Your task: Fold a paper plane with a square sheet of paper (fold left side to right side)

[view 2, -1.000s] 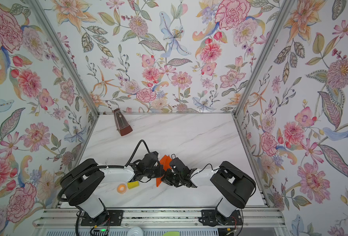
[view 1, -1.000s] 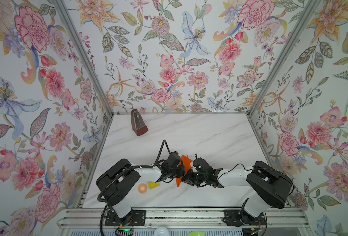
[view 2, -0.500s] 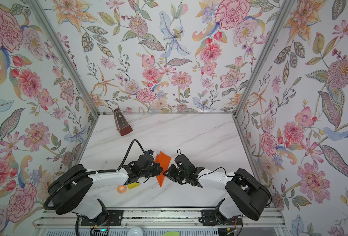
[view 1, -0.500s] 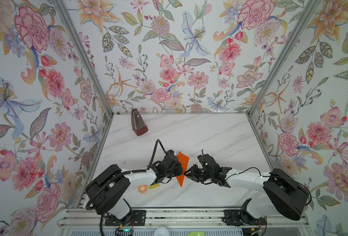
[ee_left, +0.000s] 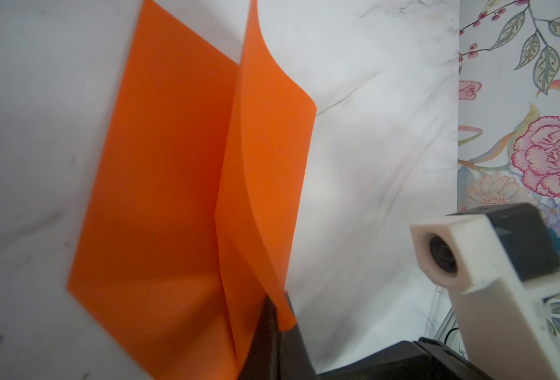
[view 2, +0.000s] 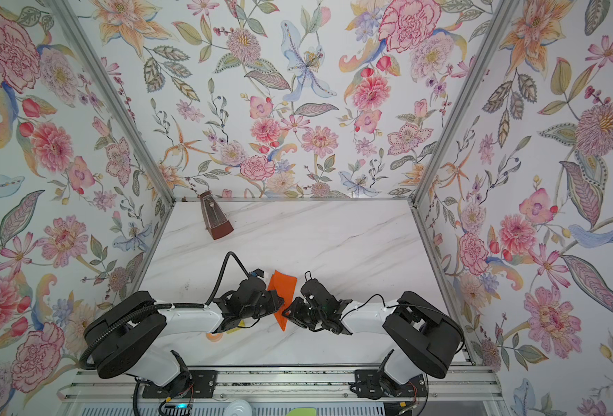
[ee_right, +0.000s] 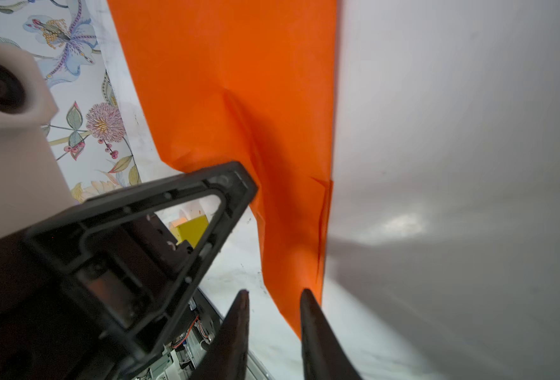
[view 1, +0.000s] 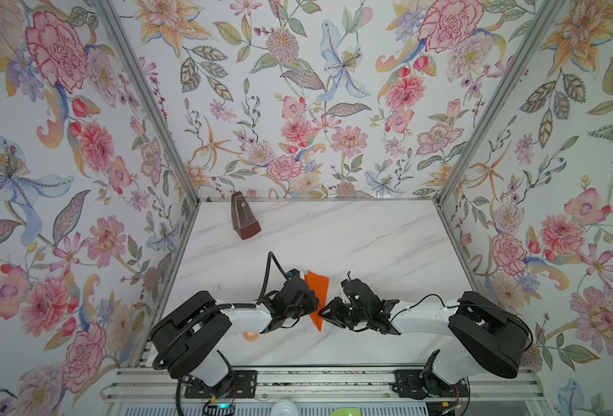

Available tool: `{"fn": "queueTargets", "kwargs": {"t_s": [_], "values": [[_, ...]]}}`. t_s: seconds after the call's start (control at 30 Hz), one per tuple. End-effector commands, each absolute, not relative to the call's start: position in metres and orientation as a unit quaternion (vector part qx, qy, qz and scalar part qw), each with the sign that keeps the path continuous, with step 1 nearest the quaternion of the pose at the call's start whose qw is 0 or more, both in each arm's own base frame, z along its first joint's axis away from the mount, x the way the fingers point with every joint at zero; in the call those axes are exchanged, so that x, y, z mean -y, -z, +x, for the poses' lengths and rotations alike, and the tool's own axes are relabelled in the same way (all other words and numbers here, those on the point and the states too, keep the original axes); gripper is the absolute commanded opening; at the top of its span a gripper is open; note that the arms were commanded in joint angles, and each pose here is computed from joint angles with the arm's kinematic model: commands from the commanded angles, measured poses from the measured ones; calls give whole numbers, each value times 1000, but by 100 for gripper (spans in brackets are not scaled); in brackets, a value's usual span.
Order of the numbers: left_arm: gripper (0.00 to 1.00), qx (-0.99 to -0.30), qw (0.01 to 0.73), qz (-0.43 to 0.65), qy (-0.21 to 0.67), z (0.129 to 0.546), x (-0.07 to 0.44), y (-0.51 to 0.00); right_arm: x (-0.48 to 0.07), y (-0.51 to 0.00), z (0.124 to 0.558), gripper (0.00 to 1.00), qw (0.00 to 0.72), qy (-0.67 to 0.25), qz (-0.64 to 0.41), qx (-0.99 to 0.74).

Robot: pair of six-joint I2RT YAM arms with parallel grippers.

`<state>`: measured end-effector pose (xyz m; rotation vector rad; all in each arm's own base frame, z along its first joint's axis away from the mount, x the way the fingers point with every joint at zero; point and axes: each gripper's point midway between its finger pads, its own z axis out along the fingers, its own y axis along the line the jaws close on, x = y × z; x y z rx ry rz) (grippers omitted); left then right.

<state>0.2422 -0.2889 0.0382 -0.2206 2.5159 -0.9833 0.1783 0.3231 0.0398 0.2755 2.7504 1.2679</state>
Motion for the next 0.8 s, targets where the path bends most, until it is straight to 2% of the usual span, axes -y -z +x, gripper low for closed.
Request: {"fn": "queueTargets", "kwargs": {"t_s": [0.0, 0.3, 0.67, 0.77], "values": [[0, -903, 222, -90, 358, 245, 284, -39, -332, -40, 177, 29, 47, -425, 91, -899], [0, -902, 221, -90, 360, 244, 284, -38, -339, -36, 178, 26, 43, -423, 91, -900], [0, -902, 225, -93, 357, 245, 282, -38, -337, -18, 171, 29, 29, -401, 89, -911], [0, -904, 227, -92, 351, 247, 281, -38, -332, -11, 167, 25, 24, -388, 92, -917]]}}
